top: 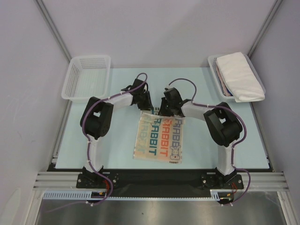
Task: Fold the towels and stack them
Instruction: Fold the towel
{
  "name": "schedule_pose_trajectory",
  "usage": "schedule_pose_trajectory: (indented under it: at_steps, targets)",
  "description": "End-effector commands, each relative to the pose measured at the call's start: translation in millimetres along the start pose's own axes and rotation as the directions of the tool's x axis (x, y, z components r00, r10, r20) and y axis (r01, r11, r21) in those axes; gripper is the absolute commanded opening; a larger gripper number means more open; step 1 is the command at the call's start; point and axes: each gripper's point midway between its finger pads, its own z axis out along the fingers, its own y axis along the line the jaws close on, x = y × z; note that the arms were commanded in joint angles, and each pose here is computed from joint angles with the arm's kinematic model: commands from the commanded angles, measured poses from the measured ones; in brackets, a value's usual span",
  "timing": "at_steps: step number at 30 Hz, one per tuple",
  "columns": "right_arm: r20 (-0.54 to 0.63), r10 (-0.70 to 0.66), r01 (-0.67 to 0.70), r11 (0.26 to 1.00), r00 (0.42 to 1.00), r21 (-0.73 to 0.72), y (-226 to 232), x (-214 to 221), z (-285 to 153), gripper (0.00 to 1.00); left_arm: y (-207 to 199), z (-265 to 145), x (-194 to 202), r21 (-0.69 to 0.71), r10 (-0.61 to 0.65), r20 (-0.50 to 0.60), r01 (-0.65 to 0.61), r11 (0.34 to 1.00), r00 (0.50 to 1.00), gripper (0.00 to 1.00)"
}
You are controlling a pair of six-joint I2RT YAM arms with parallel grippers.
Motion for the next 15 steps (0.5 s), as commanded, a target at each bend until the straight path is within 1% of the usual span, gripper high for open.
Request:
schedule_pose_trajectory:
  at_steps: [1,3,5,6,8,9,12,13,15]
  targets:
    - [-0.011,-0.058,0.057,0.992,0.998,-0.109,29.1,4.3,-26.8,0.16,8.2,0.9,-6.1,-0.02,-0.012,-0.005,0.012,1.0,1.0,0.31]
    - [-0.038,-0.091,0.086,0.989,0.995,-0.117,28.6,21.3,-32.6,0.16,8.2,1.0,-7.0,-0.015,-0.015,-0.006,0.015,1.0,1.0,0.31]
    - [-0.033,-0.113,0.107,0.984,0.993,-0.145,36.4,27.2,-47.1,0.15,8.4,0.5,-7.9,-0.016,-0.016,-0.005,0.016,1.0,1.0,0.31]
    - [-0.054,-0.133,0.124,0.981,0.99,-0.149,35.4,42.7,-51.0,0.16,8.8,0.0,-9.1,-0.013,-0.018,-0.004,0.018,1.0,1.0,0.31]
    - [-0.048,-0.146,0.136,0.976,0.988,-0.172,41.3,48.3,-64.4,0.16,8.9,-0.3,-8.7,-0.015,-0.019,-0.007,0.019,1.0,1.0,0.31]
    - [-0.072,-0.161,0.146,0.974,0.984,-0.173,38.5,63.8,-66.7,0.16,9.2,-0.2,-8.0,-0.014,-0.018,-0.009,0.017,1.0,1.0,0.3]
    - [-0.087,-0.174,0.156,0.971,0.981,-0.183,38.5,77.8,-77.9,0.16,10.2,-0.7,-8.1,-0.017,-0.019,-0.009,0.019,1.0,1.0,0.31]
    - [-0.106,-0.183,0.162,0.969,0.977,-0.184,36.4,89.5,-80.6,0.16,11.0,-0.4,-7.0,-0.019,-0.02,-0.011,0.02,1.0,1.0,0.31]
    - [-0.091,-0.188,0.169,0.968,0.978,-0.184,38.0,90.9,-89.5,0.15,11.3,-1.3,-7.6,-0.018,-0.019,-0.009,0.019,1.0,1.0,0.32]
